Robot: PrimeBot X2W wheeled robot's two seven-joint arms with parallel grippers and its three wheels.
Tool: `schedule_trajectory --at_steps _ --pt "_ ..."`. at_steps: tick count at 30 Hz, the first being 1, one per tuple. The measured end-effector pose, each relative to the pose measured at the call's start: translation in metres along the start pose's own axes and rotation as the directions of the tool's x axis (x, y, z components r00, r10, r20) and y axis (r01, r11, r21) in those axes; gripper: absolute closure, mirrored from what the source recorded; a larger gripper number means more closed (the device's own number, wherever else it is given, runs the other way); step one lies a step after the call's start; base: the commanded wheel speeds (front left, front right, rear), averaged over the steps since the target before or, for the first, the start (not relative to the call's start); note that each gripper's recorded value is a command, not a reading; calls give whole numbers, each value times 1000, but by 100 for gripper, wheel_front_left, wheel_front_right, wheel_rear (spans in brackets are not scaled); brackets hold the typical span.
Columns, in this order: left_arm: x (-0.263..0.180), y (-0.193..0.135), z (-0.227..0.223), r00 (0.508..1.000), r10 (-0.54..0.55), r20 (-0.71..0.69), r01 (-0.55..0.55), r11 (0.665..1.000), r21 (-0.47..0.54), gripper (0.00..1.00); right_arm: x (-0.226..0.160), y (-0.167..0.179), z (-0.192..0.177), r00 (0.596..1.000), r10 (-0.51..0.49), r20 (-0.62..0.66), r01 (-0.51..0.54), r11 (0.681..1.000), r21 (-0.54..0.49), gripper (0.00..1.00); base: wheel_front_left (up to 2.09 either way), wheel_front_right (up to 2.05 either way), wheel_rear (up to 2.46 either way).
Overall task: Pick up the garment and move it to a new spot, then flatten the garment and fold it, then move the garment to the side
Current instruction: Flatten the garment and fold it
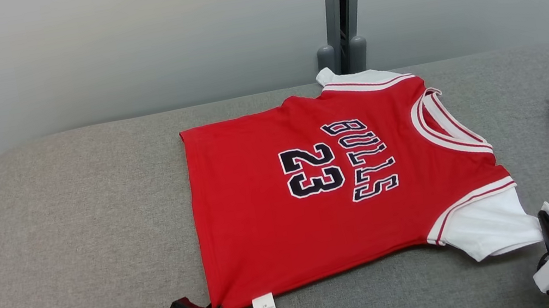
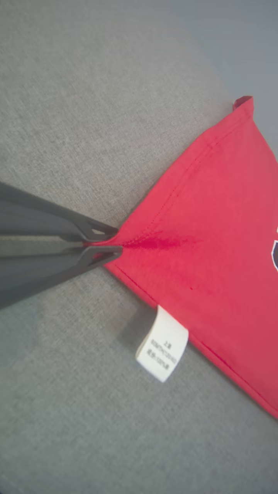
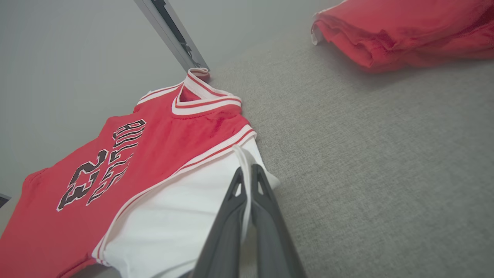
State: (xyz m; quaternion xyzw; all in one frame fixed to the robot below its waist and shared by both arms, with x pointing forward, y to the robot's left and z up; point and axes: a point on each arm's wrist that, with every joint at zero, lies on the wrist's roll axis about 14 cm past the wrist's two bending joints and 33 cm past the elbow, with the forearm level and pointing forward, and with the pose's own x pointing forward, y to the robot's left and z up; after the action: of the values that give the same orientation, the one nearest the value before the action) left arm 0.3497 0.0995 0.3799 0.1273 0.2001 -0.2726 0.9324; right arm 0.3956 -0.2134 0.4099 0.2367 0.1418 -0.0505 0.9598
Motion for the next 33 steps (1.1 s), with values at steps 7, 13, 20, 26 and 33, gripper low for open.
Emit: schedule_trajectory --at_steps 7,13,20,26,33 --pt "-11 -13 -18 999 -25 -37 24 1000 -10 100 -11 -7 -17 994 11 -111 -14 1000 -25 100 0 0 0" --pt "-20 -20 -28 998 -45 -52 44 999 -23 100 -24 -18 -28 975 14 -221 -18 1000 -12 100 0 0 0" --pt "-27 -27 -31 996 -74 -46 72 996 -52 100 -47 -32 -40 929 35 -369 -42 999 -11 100 0 0 0" --pt "-35 -32 -37 994 -93 -62 86 991 -101 100 -60 -40 -34 912 45 -409 -49 999 2 100 0 0 0" --pt "-51 -57 -46 974 -191 -121 171 972 -164 100 -73 -50 -33 898 37 -439 -46 999 -11 100 0 0 0"
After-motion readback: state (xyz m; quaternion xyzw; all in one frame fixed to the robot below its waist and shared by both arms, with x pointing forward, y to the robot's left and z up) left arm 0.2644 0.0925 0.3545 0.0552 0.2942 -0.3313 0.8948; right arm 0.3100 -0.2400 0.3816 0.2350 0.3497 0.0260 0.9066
